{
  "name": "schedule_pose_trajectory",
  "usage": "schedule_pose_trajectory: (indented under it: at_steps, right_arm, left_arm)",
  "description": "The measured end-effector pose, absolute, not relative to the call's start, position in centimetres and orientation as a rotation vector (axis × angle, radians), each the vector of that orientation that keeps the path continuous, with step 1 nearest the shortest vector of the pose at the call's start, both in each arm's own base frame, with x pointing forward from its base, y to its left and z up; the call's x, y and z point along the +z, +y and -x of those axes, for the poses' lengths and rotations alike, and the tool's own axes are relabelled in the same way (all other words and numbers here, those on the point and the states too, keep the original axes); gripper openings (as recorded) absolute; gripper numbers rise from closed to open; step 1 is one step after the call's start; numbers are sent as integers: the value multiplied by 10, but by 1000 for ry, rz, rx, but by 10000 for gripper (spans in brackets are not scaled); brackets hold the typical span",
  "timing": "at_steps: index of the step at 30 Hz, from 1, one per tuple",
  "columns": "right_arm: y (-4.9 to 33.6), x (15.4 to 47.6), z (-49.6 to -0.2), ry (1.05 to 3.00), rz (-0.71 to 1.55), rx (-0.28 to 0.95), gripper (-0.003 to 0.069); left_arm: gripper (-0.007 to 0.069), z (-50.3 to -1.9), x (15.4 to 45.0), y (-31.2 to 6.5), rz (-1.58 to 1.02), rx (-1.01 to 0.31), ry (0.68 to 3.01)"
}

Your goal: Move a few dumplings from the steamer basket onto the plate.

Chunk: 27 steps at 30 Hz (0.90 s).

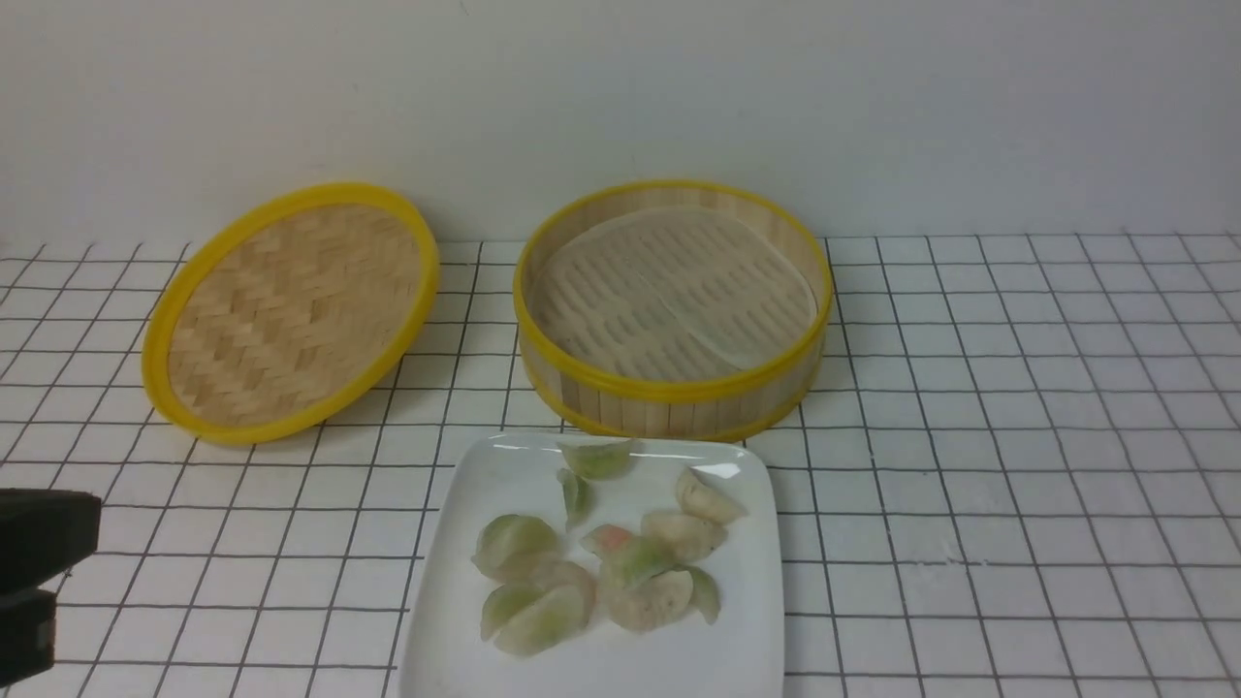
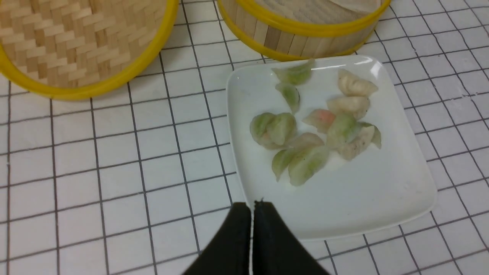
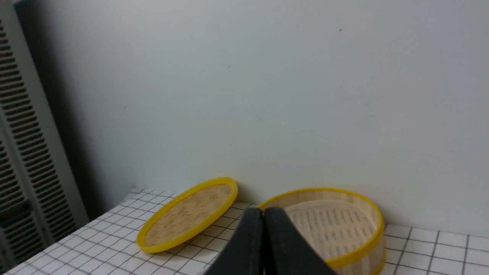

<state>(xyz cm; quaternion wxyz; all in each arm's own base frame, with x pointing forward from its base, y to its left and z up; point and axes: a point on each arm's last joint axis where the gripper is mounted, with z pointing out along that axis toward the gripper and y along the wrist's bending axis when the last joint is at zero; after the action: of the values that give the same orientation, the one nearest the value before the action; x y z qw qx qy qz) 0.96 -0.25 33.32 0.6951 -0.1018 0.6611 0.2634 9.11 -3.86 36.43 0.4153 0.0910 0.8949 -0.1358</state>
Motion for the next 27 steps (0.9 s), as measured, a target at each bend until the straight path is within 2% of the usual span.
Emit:
schedule_pose_trajectory:
  at_steps: [3,7,12,19,27]
  right_arm:
    - [-4,314,-15,1506,172,562,-11]
    - [-6,314,-16,1493,149,549,-11]
    - [-7,314,-16,1490,147,537,-11]
    - [-8,314,-16,1488,148,531,-11]
    - [-8,314,-16,1488,149,530,-11]
  left_arm:
    - [-6,-85,366,-36,-213,-370,2116]
    - [-6,-64,360,-28,-185,-403,1974]
    - [-6,-35,340,-17,-164,-448,1797]
    - [-6,-20,310,-12,-162,-454,1765]
    - [-6,-22,298,-13,-167,-446,1820]
